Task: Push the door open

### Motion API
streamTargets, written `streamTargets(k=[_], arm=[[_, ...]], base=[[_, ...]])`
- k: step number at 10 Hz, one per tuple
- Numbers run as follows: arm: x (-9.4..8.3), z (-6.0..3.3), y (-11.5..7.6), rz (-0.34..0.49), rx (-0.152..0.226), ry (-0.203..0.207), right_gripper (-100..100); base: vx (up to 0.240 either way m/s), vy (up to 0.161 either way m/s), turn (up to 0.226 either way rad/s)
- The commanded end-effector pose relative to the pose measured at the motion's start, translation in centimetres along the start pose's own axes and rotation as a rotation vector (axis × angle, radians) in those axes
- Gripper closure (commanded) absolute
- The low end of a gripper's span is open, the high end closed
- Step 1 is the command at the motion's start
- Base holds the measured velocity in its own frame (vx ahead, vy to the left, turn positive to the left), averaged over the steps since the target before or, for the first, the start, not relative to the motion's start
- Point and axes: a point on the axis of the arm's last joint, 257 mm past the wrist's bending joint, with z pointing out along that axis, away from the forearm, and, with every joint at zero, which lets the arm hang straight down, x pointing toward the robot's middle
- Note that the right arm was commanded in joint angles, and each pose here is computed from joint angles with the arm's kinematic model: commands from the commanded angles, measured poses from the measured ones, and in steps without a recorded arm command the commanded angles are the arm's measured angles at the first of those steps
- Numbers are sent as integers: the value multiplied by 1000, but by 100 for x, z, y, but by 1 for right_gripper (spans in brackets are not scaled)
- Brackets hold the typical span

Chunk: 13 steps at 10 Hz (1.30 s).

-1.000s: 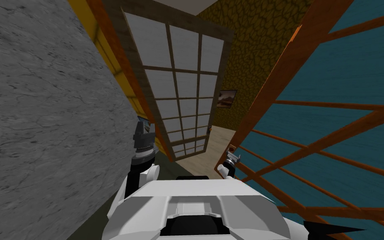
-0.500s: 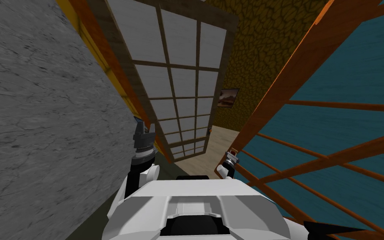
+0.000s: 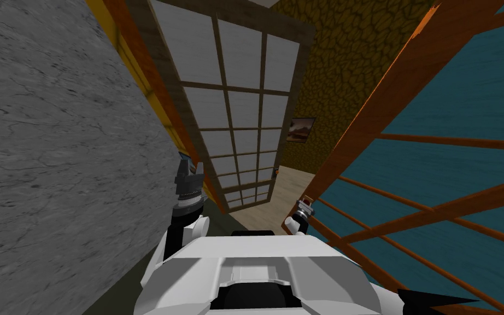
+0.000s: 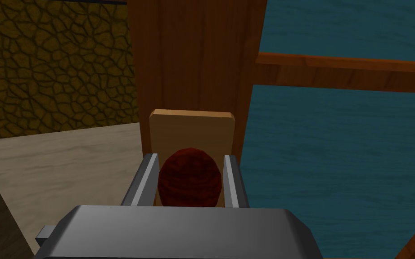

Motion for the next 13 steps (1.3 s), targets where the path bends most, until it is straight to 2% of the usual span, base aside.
streamTargets(k=[1,2,3,4,6,8,9,11,12,13], arm=[[111,84,133,-2,-36,28,100],[59,57,140,-8,-35,15,100],[150,131,280,-4,-80,39,100],[177,160,391,-5,-114,46,100],[177,160,391,-5,-114,46,100],[227,201,637,-6,-192,59,100],[227,201,637,-6,-192,59,100],[247,209,767,-5,-236,65,100],[247,209,767,-5,-236,65,100],[256,210,831,-5,-258,67,100]], base=[[68,-131,143],[58,-81,28],[89,-105,95],[92,-164,161],[49,-87,29],[57,-102,137],[65,-108,66],[46,-72,71],[31,-74,26],[27,-72,62]])
